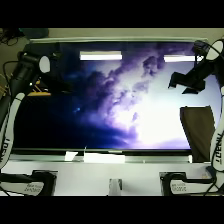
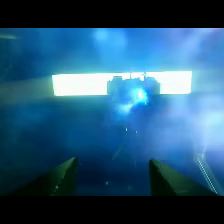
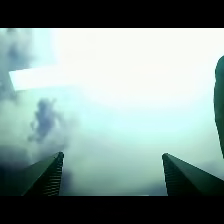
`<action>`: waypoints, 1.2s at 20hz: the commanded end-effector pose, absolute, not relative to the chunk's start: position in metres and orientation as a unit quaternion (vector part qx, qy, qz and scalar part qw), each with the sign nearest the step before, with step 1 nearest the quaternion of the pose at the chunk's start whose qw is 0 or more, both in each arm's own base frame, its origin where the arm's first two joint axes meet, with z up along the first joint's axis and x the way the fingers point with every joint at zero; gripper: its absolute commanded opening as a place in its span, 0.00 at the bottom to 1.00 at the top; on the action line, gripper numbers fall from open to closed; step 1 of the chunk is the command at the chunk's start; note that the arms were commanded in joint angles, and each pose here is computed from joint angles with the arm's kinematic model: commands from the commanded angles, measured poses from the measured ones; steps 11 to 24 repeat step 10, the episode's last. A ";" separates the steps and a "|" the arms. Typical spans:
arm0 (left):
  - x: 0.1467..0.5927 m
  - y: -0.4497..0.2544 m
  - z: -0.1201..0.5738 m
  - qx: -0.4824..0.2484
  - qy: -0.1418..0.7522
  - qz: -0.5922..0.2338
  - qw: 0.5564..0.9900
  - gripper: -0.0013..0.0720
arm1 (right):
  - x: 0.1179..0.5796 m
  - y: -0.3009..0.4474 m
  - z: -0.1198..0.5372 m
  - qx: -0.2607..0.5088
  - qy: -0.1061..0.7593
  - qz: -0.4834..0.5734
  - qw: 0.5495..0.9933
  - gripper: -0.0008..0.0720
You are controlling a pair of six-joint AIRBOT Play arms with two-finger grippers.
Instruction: Fold the shirts.
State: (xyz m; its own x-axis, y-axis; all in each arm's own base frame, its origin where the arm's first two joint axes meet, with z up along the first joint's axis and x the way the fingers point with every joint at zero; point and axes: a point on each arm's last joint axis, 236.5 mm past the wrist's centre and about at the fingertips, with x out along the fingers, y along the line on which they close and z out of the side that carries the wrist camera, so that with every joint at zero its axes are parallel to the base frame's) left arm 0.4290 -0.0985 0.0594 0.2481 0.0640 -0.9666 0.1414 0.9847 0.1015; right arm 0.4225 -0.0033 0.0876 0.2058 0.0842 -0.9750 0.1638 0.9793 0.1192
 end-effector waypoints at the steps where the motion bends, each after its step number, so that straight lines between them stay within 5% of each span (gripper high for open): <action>1: 0.430 -0.098 0.054 0.085 0.616 -0.022 0.782 0.74 | 0.421 -0.001 0.087 0.098 0.633 -0.024 0.767 0.92; 24: 0.430 -0.098 0.052 0.086 0.618 -0.021 0.781 0.74 | 0.422 -0.002 0.087 0.099 0.632 -0.024 0.768 0.92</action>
